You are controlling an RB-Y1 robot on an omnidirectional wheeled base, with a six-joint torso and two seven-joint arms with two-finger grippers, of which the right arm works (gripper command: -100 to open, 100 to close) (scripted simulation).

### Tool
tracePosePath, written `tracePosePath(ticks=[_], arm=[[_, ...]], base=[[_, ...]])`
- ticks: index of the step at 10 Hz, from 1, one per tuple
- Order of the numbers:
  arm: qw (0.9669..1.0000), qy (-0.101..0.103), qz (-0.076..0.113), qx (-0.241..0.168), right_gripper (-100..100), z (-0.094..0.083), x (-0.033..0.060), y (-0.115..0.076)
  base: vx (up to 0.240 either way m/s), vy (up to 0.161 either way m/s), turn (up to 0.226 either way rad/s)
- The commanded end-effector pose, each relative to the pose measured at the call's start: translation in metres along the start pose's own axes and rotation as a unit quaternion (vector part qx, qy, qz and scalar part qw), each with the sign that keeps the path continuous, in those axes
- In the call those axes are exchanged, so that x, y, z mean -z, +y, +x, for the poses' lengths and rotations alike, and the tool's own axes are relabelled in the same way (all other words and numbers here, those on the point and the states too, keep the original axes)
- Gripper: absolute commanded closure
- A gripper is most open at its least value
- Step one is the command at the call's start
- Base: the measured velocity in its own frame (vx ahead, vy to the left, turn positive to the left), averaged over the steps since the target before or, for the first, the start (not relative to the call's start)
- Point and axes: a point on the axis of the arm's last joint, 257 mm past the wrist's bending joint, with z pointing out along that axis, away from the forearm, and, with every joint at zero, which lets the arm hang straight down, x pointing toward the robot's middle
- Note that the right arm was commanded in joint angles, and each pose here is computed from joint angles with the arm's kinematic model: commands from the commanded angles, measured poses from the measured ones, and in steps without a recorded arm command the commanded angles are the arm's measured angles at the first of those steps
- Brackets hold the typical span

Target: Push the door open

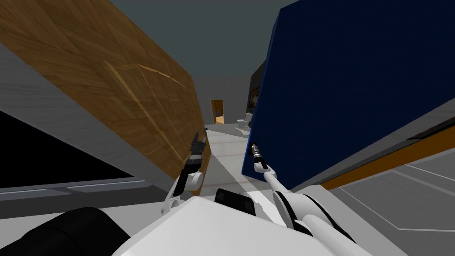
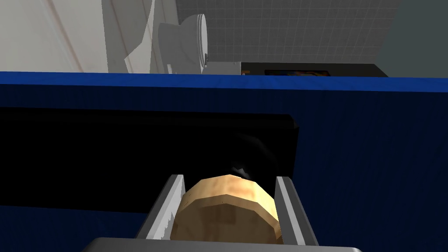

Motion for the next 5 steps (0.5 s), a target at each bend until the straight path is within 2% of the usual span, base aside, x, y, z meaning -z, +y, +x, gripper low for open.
tracePosePath(ticks=[1,2,3,5], arm=[[1.0000,-0.005,-0.003,0.002,100,-0.008,-0.0001,0.004],[0.9998,-0.021,-0.003,0.001,100,-0.026,0.0001,0.004],[0.9998,-0.021,-0.003,0.001,100,-0.026,0.0001,0.004],[0.9993,-0.037,-0.002,0.001,100,-0.042,0.0008,0.004]], base=[[-0.003,-0.001,0.011],[0.121,0.101,-0.080],[0.136,0.107,-0.080],[0.150,0.130,-0.072]])
